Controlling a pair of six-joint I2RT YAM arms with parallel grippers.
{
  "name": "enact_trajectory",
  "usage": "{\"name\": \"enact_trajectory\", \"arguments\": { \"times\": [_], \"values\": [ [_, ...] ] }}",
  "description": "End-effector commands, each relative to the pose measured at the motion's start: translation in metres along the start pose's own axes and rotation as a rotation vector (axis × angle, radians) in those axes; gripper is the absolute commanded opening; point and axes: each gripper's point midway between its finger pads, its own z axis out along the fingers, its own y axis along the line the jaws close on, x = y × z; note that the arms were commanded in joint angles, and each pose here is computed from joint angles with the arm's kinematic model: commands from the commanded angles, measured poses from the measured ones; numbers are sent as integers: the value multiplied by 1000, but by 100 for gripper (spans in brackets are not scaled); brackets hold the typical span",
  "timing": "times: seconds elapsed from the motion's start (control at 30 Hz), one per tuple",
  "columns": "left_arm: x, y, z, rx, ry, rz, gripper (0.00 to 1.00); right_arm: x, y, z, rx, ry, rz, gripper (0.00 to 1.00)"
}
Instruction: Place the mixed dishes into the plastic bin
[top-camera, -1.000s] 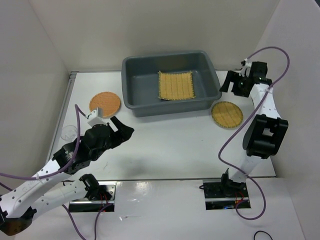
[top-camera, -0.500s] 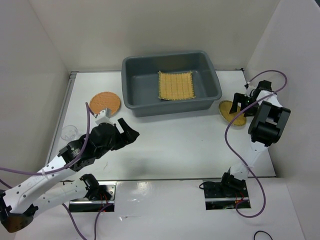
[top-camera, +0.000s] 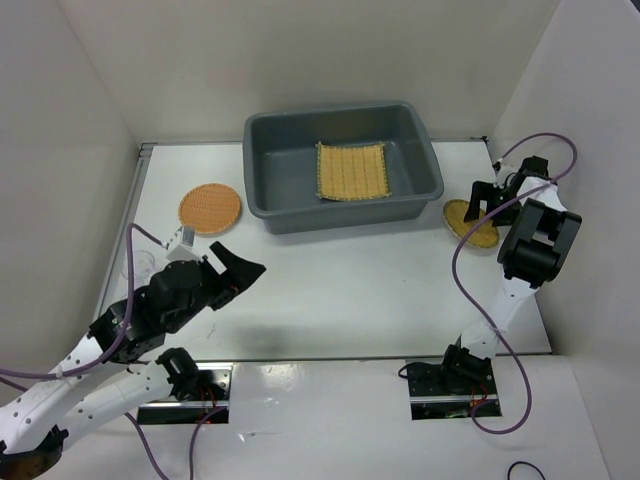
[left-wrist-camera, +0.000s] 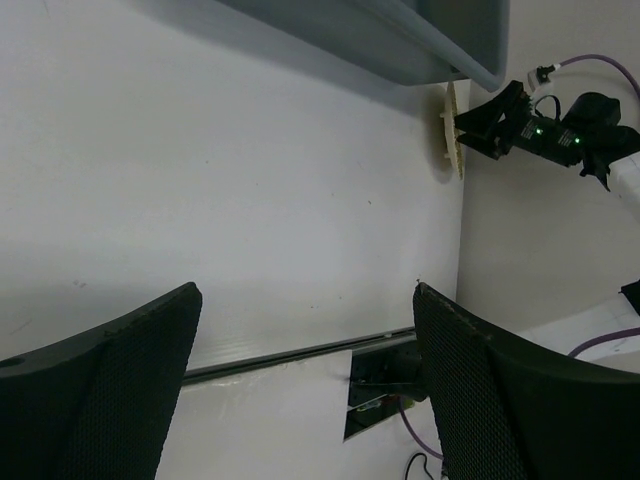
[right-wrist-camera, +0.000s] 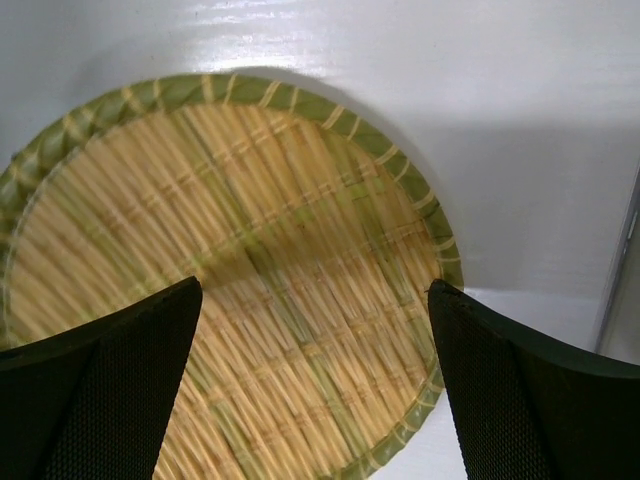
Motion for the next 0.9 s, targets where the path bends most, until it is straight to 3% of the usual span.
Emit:
{"name": "enact_trajectory", "arguments": {
  "times": [0.0, 0.63, 0.87],
  "values": [
    [1, 5, 2, -12, -3, -41, 93, 8, -1, -17, 4, 12, -18, 98],
    [14, 6, 13, -18, 44, 5, 96, -36, 12, -83, -23, -133, -56, 98],
    [14, 15, 2, 1, 36, -32, 96, -5, -13, -65, 19, -46, -29, 98]
  ]
}}
